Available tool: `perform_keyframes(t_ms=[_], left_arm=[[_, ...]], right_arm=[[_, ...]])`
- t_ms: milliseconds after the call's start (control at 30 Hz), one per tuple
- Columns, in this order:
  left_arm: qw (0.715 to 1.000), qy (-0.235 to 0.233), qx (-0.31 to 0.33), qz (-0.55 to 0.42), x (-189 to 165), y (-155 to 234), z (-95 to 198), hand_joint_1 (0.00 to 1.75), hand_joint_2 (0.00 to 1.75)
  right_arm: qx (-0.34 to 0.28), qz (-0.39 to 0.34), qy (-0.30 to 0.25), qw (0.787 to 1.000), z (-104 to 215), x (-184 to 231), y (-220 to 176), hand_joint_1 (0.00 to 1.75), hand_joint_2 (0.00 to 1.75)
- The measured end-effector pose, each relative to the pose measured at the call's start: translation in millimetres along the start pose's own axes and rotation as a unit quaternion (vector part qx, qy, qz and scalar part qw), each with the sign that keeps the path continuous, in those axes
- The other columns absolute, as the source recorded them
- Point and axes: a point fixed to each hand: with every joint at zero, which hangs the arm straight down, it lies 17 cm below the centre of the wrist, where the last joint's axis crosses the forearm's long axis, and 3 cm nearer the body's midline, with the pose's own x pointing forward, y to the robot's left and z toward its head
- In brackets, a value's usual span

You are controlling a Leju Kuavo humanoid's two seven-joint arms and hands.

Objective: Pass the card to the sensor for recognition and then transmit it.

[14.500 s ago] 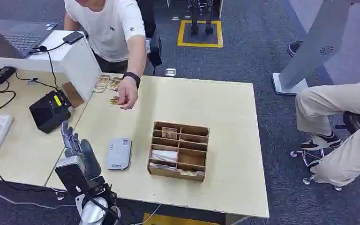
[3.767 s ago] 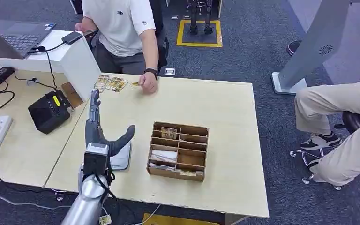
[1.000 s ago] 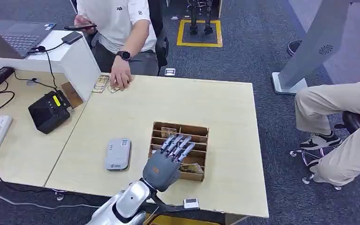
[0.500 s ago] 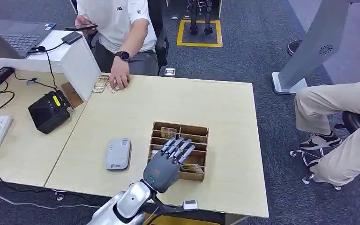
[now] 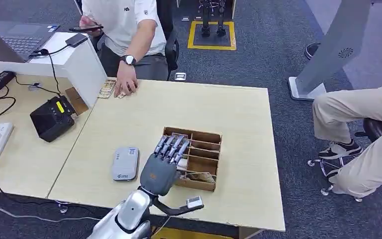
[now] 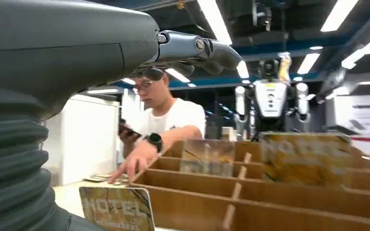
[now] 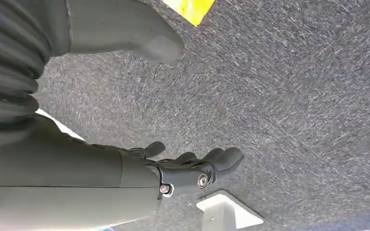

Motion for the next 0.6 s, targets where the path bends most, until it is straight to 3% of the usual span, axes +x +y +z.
perform_keyframes(t_ms=[333, 600], left_arm=[[0.999, 0.035, 0.015, -0.006, -29, 9, -2, 0.00, 1.75], [0.999, 0.035, -0.007, -0.013, -32, 1, 0, 0.00, 1.75]], right_arm=[[0.001, 0.001, -0.001, 1.000, 0, 0, 0, 0.00, 1.75], [0.001, 0.002, -0.002, 1.000, 0, 1, 0, 0.00, 1.75]])
